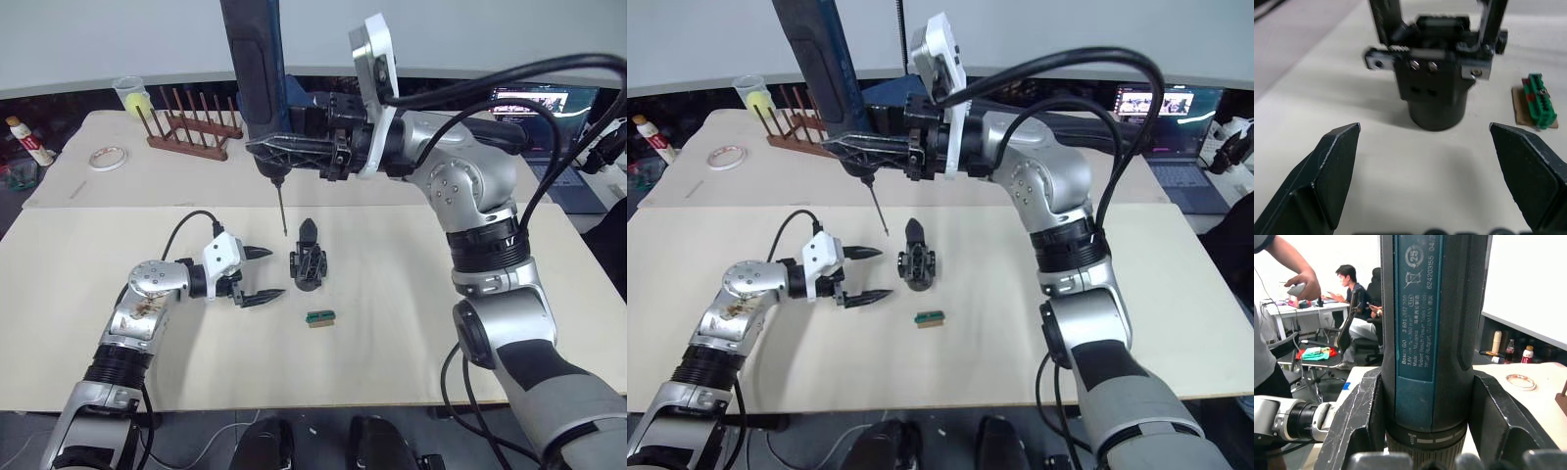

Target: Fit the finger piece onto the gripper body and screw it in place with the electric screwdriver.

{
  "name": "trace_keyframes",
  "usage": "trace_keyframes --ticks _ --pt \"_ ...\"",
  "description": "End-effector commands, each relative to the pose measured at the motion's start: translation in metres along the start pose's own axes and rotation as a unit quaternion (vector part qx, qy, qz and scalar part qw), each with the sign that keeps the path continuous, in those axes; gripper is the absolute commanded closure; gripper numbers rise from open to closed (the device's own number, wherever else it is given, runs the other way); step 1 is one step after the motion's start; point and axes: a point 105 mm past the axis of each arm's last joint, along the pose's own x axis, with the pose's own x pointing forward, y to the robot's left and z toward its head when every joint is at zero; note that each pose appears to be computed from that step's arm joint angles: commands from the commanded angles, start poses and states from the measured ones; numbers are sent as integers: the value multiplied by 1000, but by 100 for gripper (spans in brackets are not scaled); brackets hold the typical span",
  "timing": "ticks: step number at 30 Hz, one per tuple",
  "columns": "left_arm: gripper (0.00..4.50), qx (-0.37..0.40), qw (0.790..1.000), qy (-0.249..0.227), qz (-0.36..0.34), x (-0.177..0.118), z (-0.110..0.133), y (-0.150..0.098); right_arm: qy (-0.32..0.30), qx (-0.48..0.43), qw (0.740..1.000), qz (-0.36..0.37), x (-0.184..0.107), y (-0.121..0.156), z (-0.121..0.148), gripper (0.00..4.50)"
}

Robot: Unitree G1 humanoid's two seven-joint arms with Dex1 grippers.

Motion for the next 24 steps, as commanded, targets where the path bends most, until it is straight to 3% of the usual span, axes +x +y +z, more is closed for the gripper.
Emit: trace_keyframes --ticks 1,24 --pt "0 23 1000 -10 -5 4 8 4 -23 -49 998 12 2 7 16 257" --pt "0 29 999 -16 -42 29 13 5 4 -65 998 -13 -14 16 -18 257"
